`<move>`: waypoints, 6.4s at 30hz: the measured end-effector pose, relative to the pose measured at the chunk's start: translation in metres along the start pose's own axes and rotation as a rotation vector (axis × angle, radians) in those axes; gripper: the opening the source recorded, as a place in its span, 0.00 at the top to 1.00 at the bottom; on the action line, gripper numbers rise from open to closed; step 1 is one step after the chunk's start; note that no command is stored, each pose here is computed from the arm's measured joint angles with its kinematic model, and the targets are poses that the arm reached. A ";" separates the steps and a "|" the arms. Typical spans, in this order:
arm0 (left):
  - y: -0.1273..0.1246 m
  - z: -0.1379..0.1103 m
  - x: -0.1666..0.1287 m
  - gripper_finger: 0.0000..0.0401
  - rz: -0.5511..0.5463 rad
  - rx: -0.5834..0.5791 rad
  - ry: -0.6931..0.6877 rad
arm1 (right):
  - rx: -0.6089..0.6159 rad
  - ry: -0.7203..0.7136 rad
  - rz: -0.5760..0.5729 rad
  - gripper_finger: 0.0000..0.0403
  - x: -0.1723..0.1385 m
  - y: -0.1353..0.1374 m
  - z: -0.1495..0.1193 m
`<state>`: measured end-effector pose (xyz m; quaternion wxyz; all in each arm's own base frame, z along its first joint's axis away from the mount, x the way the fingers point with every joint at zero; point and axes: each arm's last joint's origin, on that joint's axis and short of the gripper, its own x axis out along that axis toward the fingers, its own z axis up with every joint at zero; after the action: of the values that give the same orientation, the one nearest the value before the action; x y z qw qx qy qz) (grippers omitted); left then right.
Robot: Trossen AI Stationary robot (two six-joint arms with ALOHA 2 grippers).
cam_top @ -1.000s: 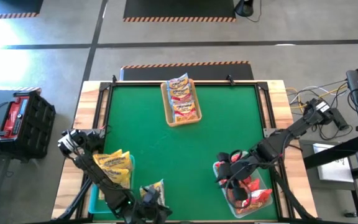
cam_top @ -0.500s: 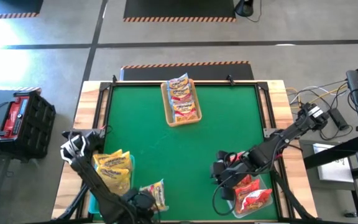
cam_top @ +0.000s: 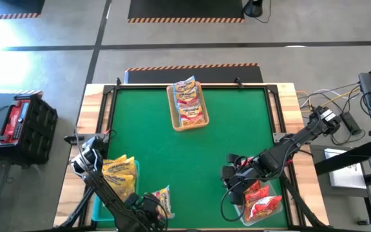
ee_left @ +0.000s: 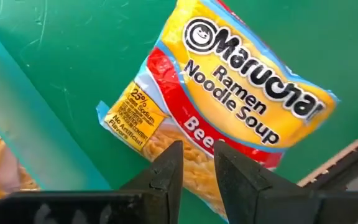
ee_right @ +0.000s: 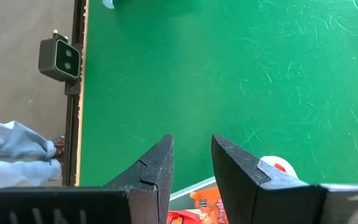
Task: Sort Maruchan noodles
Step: Put the blue noodle pack into the yellow bin
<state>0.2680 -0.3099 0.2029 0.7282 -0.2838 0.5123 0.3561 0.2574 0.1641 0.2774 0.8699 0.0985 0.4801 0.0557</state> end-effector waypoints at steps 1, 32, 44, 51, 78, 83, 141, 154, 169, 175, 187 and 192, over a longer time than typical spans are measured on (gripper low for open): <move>0.000 0.000 0.002 0.82 0.004 0.000 -0.001 | 0.001 0.000 0.000 0.76 0.000 0.000 0.000; -0.004 0.151 0.063 1.00 0.098 0.058 -0.042 | 0.029 0.018 -0.036 0.76 -0.077 -0.023 -0.014; -0.024 0.121 0.027 1.00 -0.162 -0.109 0.108 | -0.056 0.016 -0.061 0.76 -0.110 -0.039 -0.029; -0.023 0.128 0.055 1.00 -0.059 -0.185 0.094 | -0.187 0.008 -0.080 0.76 -0.121 -0.045 -0.034; -0.004 0.284 0.105 1.00 -0.107 -0.197 -0.144 | -0.204 -0.173 -0.353 0.76 -0.100 -0.065 -0.019; 0.000 0.259 0.100 1.00 -0.023 -0.204 -0.110 | -0.194 -0.244 -0.282 0.76 -0.072 -0.086 -0.009; 0.048 0.228 0.165 1.00 -0.021 -0.255 -0.083 | 0.419 -0.065 0.209 0.32 0.096 -0.282 0.062; 0.046 0.226 0.166 1.00 -0.037 -0.275 -0.094 | 0.389 -0.010 0.216 0.31 0.107 -0.261 0.057; 0.038 0.232 0.162 1.00 -0.076 -0.316 -0.135 | 0.353 -0.012 0.176 0.42 0.112 -0.251 0.057; 0.038 0.232 0.162 1.00 -0.076 -0.344 -0.143 | 0.346 -0.011 0.179 0.57 0.112 -0.250 0.058; 0.034 0.235 0.152 1.00 -0.107 -0.401 -0.182 | 0.319 -0.011 0.199 0.89 0.097 -0.244 0.060; 0.036 0.232 0.131 1.00 -0.130 -0.389 -0.226 | 0.293 -0.023 0.222 0.94 0.086 -0.242 0.061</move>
<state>0.3943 -0.0789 0.1499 0.7339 -0.4094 0.3300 0.4300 0.3556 -0.0625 0.1842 0.8402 0.2772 0.4593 0.0797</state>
